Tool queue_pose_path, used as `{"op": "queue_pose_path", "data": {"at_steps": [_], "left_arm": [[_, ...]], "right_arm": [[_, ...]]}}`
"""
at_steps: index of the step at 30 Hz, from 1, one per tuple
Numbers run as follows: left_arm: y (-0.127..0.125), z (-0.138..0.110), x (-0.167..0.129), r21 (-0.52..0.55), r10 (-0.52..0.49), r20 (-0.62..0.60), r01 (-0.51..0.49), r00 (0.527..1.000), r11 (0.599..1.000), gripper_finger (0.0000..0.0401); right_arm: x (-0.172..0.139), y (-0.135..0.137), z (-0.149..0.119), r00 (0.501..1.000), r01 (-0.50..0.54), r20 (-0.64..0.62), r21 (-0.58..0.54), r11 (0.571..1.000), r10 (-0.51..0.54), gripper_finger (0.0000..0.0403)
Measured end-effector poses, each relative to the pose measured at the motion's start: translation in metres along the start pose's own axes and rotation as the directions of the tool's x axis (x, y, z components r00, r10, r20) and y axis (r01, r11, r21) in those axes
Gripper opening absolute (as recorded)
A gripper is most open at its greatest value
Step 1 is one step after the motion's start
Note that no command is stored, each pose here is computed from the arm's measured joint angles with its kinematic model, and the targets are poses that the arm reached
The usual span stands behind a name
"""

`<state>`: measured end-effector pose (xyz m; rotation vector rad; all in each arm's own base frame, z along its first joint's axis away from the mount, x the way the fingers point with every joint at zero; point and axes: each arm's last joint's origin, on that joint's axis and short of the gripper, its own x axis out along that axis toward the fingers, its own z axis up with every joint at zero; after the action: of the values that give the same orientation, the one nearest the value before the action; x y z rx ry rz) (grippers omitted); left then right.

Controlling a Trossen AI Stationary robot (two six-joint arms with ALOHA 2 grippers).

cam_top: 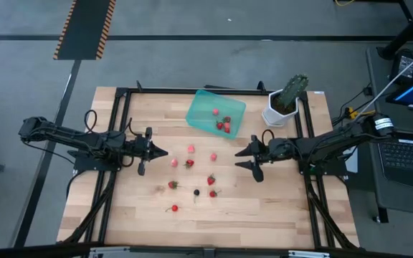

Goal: Pick and placing Produce into tupperware
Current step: Put the pink peach into the light blue bin

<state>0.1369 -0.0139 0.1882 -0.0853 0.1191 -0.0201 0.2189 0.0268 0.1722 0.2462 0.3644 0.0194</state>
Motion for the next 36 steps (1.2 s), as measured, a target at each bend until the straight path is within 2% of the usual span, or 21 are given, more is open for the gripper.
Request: {"op": "queue_pose_path", "data": {"at_steps": [10,13,17,22,29,36], "left_arm": [[0.000,0.000,0.000,0.000,0.001,-0.002,-0.001,1.000,1.000,0.0000],[0.000,-0.001,0.000,-0.002,0.001,-0.006,-0.001,1.000,1.000,0.0000],[0.000,-0.001,0.000,-0.004,0.001,-0.009,-0.001,1.000,1.000,0.0000],[0.000,-0.001,0.000,-0.003,0.002,-0.015,-0.002,1.000,1.000,0.0000],[0.000,-0.002,0.000,-0.003,0.002,-0.020,-0.002,1.000,1.000,0.0000],[0.000,-0.003,0.000,-0.002,0.003,-0.030,-0.003,1.000,1.000,0.0000]], "right_arm": [[0.019,0.003,0.008,0.999,0.012,-0.032,-0.017,1.000,-0.013,0.0196],[0.031,0.000,0.009,0.990,0.052,-0.133,-0.027,0.998,-0.055,0.0196],[0.049,-0.007,0.011,0.952,0.124,-0.279,-0.015,0.992,-0.124,0.0196],[0.074,-0.006,0.025,0.936,0.115,-0.322,-0.098,0.989,-0.141,0.0196],[0.101,-0.001,0.046,0.829,0.108,-0.523,-0.199,0.974,-0.198,0.0196],[0.128,0.000,0.057,0.780,0.046,-0.587,-0.296,0.954,-0.219,0.0196]]}}
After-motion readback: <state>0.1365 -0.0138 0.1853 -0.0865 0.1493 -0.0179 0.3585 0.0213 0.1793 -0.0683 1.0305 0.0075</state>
